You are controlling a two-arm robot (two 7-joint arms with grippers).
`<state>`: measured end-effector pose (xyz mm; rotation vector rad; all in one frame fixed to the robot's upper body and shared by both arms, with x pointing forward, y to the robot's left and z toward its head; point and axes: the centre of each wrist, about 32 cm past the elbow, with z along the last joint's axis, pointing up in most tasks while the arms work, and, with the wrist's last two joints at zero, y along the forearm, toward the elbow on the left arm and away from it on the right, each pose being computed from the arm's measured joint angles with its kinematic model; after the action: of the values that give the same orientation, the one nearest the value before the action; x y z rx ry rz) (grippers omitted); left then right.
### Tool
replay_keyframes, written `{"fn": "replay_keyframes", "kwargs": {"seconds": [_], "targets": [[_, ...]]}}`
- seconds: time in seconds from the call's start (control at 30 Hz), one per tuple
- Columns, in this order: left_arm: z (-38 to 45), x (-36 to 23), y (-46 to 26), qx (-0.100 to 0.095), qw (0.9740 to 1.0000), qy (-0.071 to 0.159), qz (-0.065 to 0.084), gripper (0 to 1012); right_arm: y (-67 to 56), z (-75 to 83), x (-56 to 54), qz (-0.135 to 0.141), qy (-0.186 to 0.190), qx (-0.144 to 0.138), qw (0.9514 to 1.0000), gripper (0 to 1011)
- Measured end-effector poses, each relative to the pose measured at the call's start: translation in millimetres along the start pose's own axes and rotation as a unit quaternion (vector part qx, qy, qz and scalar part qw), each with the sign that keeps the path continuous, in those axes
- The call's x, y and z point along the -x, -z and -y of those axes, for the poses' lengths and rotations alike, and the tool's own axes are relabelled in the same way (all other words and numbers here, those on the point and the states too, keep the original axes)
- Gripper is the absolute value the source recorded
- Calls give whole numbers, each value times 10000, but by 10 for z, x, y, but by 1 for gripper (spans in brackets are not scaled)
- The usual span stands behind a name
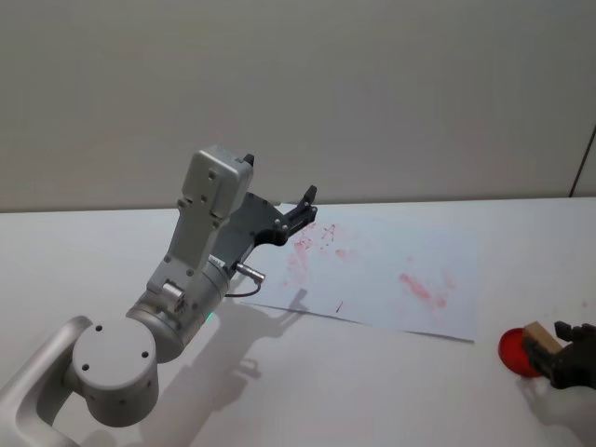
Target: Use the one hand to pick up the stamp and affix it onto the A4 paper.
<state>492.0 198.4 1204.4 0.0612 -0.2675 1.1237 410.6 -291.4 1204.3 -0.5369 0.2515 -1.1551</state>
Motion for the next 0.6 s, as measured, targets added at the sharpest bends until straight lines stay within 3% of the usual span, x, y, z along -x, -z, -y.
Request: {"fn": "replay_keyframes", "kwargs": {"seconds": [0.43, 0.6], "targets": [[0, 0, 0, 0, 10000, 0, 0, 1001, -7, -23, 6, 12, -35, 19, 10000, 910], [0, 0, 0, 1, 10000, 0, 0, 1001, -8, -26, 6, 15, -37, 20, 10000, 1001]]}}
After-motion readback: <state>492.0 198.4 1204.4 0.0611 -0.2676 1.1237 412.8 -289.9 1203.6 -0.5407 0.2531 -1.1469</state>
